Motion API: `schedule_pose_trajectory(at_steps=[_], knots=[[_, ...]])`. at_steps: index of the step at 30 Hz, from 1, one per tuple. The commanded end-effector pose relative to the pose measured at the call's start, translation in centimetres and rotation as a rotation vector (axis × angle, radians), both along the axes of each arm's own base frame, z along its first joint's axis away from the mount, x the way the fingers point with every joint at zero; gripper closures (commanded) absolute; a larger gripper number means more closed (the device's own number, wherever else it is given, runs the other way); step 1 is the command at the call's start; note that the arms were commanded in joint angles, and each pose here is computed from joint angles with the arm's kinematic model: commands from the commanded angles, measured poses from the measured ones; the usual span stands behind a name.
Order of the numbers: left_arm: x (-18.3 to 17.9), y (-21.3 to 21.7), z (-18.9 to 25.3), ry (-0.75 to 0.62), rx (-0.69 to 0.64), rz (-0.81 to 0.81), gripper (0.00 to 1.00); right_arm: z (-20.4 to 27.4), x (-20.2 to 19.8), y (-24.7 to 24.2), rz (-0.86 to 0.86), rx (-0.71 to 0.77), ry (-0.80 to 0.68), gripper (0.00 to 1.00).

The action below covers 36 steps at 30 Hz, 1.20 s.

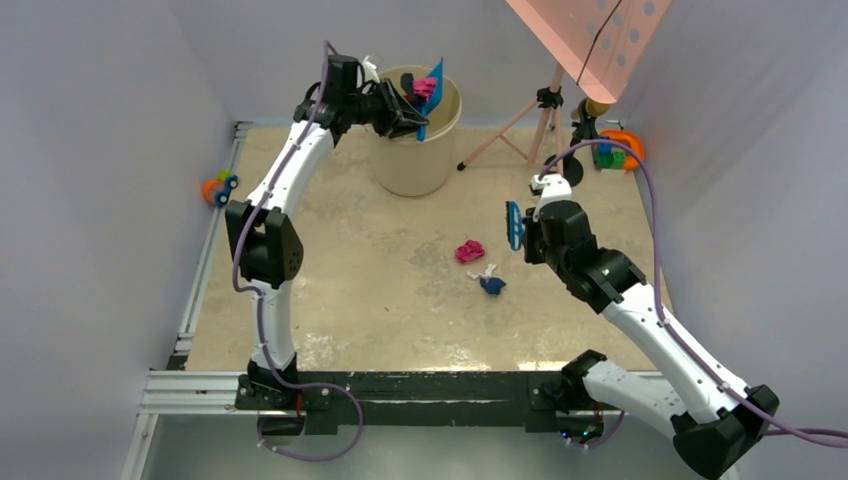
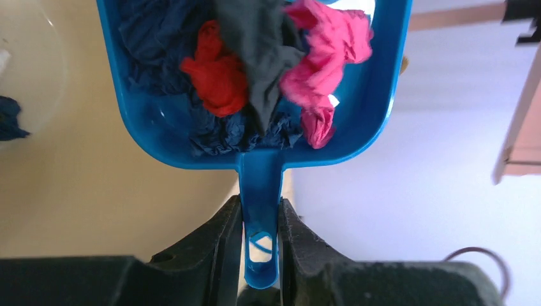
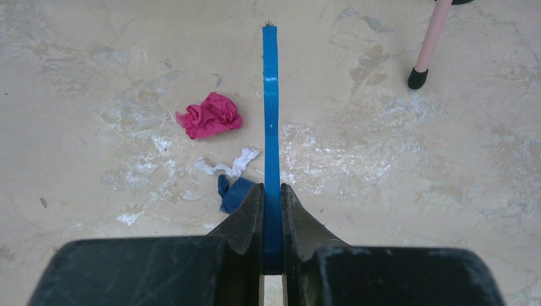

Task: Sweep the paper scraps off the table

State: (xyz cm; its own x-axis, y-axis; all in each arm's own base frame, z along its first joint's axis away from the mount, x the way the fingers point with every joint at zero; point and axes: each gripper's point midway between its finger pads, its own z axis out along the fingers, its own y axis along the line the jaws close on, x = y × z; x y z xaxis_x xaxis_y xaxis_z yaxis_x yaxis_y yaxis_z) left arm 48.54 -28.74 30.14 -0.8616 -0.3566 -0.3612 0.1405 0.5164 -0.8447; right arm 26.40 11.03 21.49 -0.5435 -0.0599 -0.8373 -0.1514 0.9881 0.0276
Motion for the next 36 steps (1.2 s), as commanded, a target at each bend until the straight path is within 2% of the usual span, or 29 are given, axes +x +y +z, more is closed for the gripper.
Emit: schedule_pose_trajectory(at_steps=[1,6,22,30,34,36], knots=[[1.2,-1.0,3.7,0.085,-0.344,-0.033,1.0,1.0,-0.1,0.2,-0.004,0.049,-0.03,1.0],[1.9,-0.4,4.6,0.111,-0.519,-0.036,1.0,1.2,-0.2,0.2,-0.003,0.051,-0.033,1.0],[-0.1,-0.1,7.6,0.07,-0.594,-0.087,1.0,1.3,-0.4,0.2,-0.006,0.059,-0.035,1.0],[-0.5,0.4,2.1,0.172,-0.539,0.001,1.0,0.9,-0.6,0.4,0.002,0.071,-0.022,1.0],[-1.2,0.6,3.1,0.102,-0.444,-0.022,1.0,1.0,-0.8,0.3,0.002,0.076,-0.028,1.0],[-1.9,0.9,5.0,0.012,-0.359,-0.03,1.0,1.3,-0.8,0.2,0.001,0.077,-0.036,1.0]])
